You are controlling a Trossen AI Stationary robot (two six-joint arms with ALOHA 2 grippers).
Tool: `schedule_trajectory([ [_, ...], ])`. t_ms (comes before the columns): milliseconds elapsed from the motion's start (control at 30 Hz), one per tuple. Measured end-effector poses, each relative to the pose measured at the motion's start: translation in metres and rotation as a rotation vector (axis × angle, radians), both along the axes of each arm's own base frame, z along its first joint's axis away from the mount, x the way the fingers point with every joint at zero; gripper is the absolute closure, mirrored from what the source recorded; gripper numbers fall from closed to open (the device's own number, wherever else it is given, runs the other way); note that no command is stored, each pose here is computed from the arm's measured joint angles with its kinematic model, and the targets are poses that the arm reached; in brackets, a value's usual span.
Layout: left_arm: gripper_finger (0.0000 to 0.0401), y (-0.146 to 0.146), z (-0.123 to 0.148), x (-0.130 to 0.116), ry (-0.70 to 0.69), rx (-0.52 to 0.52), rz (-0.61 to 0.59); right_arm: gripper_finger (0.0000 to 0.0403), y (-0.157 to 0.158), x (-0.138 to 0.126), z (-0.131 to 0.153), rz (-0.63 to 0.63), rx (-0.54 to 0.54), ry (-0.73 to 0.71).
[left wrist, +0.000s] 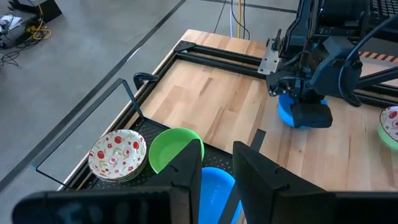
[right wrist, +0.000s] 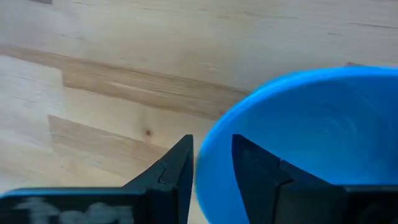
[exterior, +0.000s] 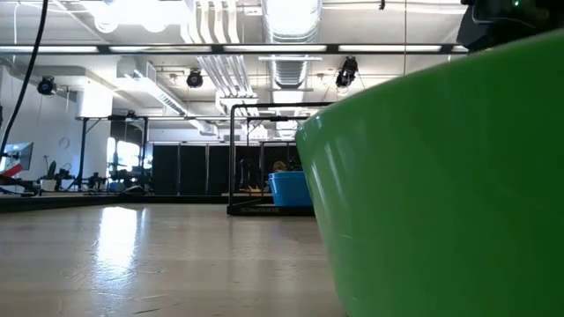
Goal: Pick & Place Mini bowls
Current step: Stack the blue bowl on the blue bowl on the shelf
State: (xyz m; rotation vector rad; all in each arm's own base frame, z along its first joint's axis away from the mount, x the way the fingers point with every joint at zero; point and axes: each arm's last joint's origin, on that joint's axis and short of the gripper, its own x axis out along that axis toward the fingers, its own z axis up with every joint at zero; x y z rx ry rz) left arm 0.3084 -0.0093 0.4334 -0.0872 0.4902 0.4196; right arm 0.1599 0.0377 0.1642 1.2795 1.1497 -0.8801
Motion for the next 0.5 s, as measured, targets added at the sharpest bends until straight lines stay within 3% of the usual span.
schedule_trajectory([
  [267,0.0316,0.0000,0.0000,0.0000,-0.001,-0.001,0.001,0.0299,0.0000,0.0000,-0.0026,-0.004,0.005,-0.010],
  [500,0.0316,0.0000,0.0000,0.0000,-0.001,-0.003,0.002,0.0333,-0.0006,-0.0035,-0.0078,0.029,-0.001,0.008],
])
